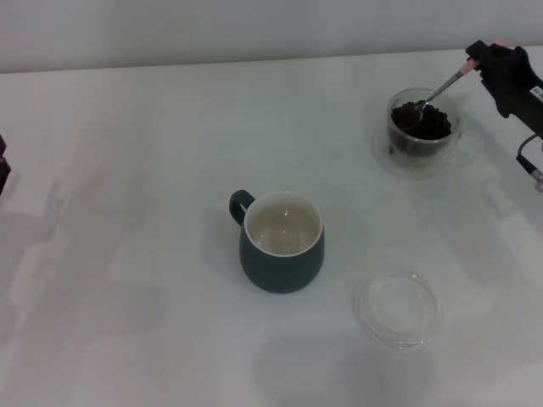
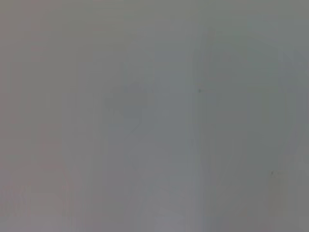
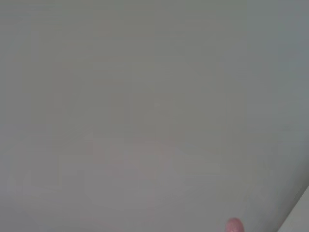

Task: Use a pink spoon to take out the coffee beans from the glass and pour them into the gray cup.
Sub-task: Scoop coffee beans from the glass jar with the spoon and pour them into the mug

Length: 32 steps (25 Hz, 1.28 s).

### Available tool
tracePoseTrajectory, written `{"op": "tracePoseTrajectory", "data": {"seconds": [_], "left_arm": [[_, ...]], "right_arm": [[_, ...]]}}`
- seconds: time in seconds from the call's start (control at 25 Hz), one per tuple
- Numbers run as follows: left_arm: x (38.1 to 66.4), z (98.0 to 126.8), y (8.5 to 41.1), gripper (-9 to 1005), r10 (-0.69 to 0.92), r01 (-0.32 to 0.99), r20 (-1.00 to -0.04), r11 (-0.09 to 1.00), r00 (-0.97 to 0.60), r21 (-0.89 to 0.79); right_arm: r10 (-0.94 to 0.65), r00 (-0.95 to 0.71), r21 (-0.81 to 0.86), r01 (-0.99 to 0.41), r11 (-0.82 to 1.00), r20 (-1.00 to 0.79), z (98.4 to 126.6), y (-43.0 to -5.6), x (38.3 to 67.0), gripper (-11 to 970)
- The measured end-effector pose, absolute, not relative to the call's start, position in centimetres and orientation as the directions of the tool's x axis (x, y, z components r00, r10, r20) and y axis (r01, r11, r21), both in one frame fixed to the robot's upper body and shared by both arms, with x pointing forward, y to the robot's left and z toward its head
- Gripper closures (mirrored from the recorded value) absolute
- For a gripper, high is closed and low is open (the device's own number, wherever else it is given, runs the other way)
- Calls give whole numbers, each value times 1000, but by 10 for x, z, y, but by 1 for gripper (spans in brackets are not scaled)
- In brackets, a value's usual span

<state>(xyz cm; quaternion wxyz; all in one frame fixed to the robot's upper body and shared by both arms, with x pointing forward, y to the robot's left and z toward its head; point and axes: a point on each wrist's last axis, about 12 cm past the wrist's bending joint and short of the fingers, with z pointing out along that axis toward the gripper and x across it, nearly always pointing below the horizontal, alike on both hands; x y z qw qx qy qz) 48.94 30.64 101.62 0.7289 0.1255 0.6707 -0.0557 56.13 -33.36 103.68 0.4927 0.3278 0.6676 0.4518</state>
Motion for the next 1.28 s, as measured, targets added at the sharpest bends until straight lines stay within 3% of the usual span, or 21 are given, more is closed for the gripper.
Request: {"op": "tracePoseTrajectory", "data": {"seconds": [1.28], "left_arm": [[483,1012,305,404,87,257,-993,961,78,105]], "right_arm": [[756,-560,939,-152,309,-339,1034,-267,549,815]]}}
